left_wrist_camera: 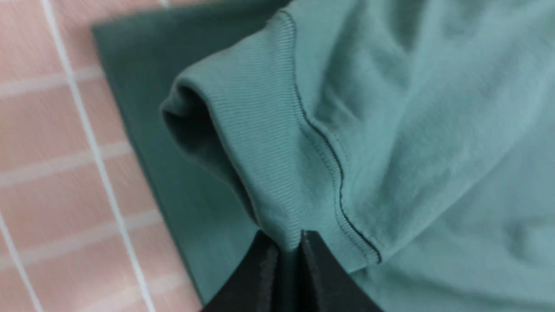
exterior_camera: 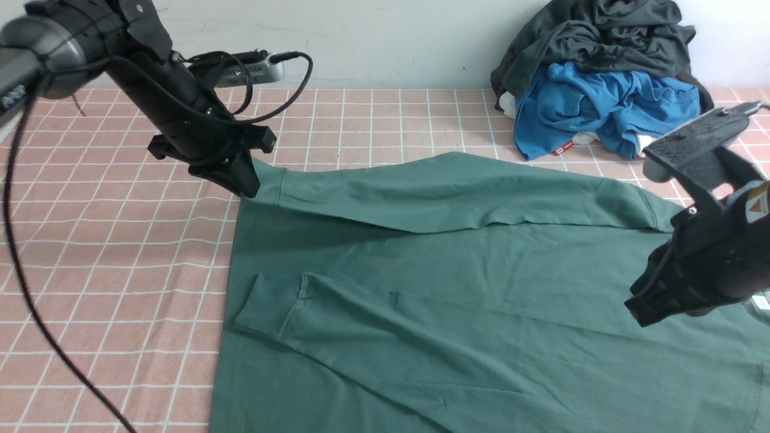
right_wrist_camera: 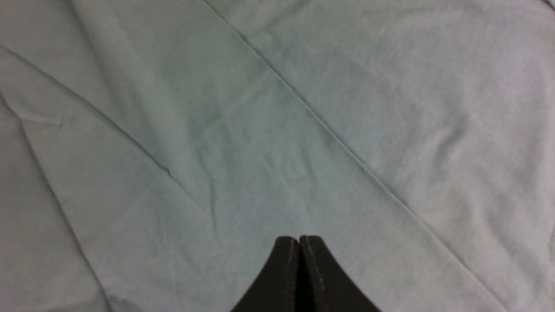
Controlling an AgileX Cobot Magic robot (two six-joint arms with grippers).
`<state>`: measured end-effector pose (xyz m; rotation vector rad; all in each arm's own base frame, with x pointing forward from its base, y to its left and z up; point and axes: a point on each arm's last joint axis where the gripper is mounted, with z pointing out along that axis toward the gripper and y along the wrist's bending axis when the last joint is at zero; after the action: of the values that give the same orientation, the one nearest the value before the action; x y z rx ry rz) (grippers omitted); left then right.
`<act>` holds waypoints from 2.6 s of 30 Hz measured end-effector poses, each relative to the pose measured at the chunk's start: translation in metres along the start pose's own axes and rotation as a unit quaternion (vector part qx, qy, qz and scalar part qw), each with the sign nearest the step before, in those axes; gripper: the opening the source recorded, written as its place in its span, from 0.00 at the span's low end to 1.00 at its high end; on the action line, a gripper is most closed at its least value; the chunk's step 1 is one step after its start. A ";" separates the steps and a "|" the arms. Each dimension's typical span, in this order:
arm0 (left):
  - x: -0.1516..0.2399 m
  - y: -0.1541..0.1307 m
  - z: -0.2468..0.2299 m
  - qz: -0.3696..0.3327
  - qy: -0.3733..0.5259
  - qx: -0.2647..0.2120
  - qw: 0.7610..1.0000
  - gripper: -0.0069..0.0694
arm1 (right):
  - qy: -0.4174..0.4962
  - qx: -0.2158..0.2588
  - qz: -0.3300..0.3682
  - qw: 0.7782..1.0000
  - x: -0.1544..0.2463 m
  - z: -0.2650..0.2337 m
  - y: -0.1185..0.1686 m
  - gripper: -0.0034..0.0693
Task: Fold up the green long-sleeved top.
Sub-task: Use the left arm to drag and drop the cuff onto the cuff closest to the left arm, then use both arms simultaneously to clamp the lower edge of the clothing fabric
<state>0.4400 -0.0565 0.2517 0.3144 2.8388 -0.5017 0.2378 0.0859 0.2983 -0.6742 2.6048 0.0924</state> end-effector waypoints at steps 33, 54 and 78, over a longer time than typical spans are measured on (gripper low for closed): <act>0.228 -0.031 0.011 -0.012 0.042 0.040 0.998 0.34 | 0.012 -0.078 -0.057 0.995 0.028 -0.054 0.052 0.03; 0.305 -0.146 -0.011 0.487 0.180 0.015 0.854 0.39 | -0.067 -0.087 -0.054 0.992 0.056 -0.099 0.051 0.03; 0.294 -0.151 0.079 0.494 0.258 -0.100 0.825 0.78 | -0.044 -0.096 -0.063 0.992 0.064 -0.087 0.054 0.03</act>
<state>0.1395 -0.1745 0.1462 1.9566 2.5944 0.1392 0.1275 0.0896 0.3463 -0.8812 2.4823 0.3301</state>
